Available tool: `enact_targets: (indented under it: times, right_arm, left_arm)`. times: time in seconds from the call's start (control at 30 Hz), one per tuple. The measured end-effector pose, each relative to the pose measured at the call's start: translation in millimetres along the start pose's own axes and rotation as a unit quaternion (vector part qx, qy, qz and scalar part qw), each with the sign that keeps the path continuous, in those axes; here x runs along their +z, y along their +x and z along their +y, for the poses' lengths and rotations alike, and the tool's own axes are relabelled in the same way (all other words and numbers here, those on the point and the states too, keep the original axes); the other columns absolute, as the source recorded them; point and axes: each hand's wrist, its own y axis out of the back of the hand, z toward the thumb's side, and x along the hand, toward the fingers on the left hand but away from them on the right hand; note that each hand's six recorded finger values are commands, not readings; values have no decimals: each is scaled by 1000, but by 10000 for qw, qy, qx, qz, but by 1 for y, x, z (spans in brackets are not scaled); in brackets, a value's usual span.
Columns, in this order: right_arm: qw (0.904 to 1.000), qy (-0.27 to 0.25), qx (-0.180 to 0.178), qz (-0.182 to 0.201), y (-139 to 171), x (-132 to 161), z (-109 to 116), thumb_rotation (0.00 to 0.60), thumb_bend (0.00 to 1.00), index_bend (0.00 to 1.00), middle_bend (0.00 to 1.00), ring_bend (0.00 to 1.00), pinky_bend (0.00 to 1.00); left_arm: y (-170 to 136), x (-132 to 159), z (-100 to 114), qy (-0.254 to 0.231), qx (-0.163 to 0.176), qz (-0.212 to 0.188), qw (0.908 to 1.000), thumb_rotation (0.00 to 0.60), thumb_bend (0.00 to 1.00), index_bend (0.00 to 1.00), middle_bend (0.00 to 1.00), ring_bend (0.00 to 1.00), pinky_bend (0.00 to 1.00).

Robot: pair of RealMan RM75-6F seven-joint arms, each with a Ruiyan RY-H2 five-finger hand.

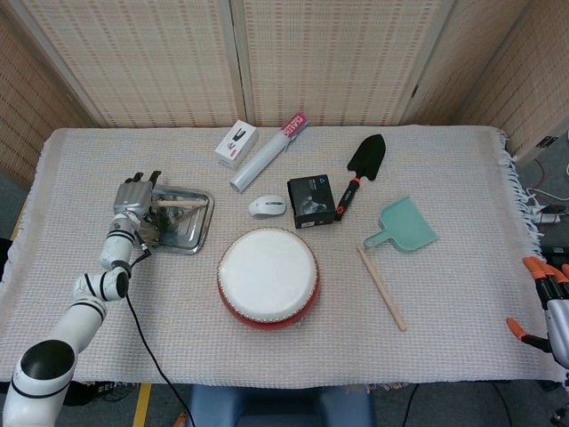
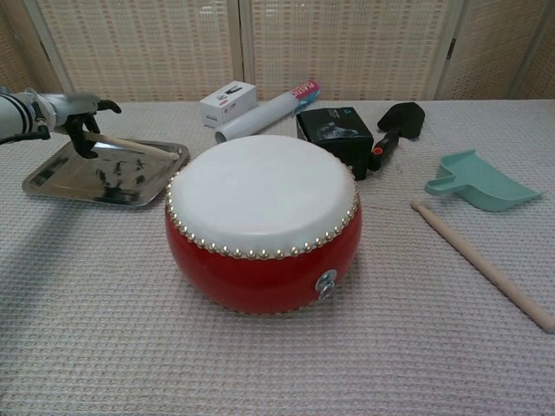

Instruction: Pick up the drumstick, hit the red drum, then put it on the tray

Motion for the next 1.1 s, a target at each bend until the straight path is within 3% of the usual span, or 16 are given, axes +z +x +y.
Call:
enact_targets:
  times: [0.2, 0.37, 0.7, 0.83, 1.1]
  right_arm:
    - [10000, -12, 1, 7, 0, 0, 1, 600, 201, 0, 62, 0, 0]
    - [10000, -20, -4, 29, 0, 1, 1, 600, 201, 0, 62, 0, 0]
    - [9999, -10, -2, 116, -1, 2, 7, 600, 201, 0, 62, 0, 0]
    - [9998, -61, -8, 177, -3, 1, 11, 600, 201, 7, 62, 0, 0]
    - [9992, -170, 4, 371, -9, 3, 13, 600, 201, 53, 63, 0, 0]
  left_arm:
    - [0, 4, 0, -274, -136, -38, 9995, 600, 240, 0, 0, 0, 67]
    - [-1, 5, 3, -817, -191, -36, 9965, 600, 234, 0, 0, 0, 54]
    - [-18, -5, 24, -1319, 516, -211, 9897, 600, 227, 0, 3, 0, 73]
    - [-39, -21, 29, -1420, 863, -296, 9857, 600, 232, 0, 15, 0, 79]
    - [-102, -49, 20, -1539, 1006, -417, 9821, 600, 246, 6, 15, 0, 79]
